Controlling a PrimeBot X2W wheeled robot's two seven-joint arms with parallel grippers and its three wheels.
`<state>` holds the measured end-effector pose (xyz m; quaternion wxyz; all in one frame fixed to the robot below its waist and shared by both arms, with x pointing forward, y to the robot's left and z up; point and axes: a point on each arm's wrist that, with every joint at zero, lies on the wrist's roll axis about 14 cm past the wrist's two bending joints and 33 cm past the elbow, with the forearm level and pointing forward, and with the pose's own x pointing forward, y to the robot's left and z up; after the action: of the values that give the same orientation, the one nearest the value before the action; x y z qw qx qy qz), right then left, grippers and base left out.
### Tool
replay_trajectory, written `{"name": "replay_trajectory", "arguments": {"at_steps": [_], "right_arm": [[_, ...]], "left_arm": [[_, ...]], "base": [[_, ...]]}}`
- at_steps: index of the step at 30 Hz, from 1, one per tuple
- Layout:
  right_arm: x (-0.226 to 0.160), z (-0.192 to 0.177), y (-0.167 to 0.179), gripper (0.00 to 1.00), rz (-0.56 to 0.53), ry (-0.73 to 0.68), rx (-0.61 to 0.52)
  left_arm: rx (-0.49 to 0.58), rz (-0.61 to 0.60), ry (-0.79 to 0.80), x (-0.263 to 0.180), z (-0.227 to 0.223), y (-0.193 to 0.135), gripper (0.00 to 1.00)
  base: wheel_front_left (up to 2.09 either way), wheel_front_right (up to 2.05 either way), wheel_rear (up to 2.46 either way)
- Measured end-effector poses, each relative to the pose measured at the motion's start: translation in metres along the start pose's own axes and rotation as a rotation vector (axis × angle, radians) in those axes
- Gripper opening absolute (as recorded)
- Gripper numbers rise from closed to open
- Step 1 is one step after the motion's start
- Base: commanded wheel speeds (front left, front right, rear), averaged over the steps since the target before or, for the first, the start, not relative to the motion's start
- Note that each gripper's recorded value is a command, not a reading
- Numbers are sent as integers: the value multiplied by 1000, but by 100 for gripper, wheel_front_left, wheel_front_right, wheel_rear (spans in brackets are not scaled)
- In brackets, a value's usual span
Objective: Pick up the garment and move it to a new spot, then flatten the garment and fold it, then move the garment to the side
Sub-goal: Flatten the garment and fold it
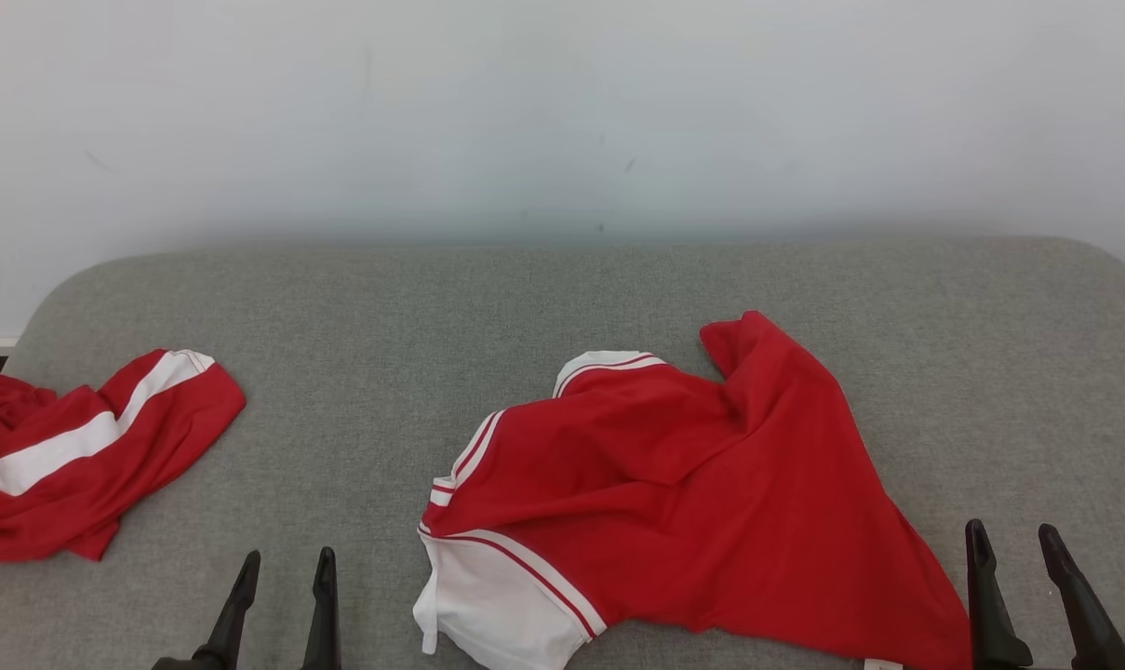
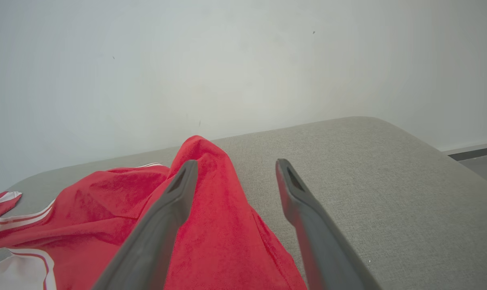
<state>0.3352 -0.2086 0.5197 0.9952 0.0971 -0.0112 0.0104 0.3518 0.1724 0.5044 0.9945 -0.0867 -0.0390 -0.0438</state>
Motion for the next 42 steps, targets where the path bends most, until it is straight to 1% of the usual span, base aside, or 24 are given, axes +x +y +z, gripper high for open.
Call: {"name": "replay_trajectory", "arguments": {"at_steps": [7, 15, 18, 26, 31, 32, 39, 42], "right_arm": [[-2, 11, 8, 100, 14, -78, -13], [-2, 2, 19, 100, 33, -66, -5], [-1, -3, 20, 100, 33, -55, 1], [4, -7, 17, 100, 20, -49, 6], [4, -13, 10, 100, -3, -29, 8], [4, -13, 10, 100, -3, -29, 8], [6, -18, -2, 100, -39, -21, 9], [6, -21, -6, 100, -55, -14, 9]], "left_arm": [[14, 2, -12, 0, 4, 2, 100], [34, 5, -7, 0, 4, 8, 100], [48, -14, -4, 4, 4, 6, 100], [85, -117, -30, 36, 14, -16, 100], [90, -191, 5, 54, 3, -35, 100], [90, -191, 5, 54, 3, -35, 100], [93, -277, 111, 71, -28, -58, 100], [89, -292, 174, 73, -46, -62, 100]], "base": [[0, 0, 0], [0, 0, 0], [0, 0, 0], [0, 0, 0], [0, 0, 0], [0, 0, 0], [0, 0, 0], [0, 0, 0]]}}
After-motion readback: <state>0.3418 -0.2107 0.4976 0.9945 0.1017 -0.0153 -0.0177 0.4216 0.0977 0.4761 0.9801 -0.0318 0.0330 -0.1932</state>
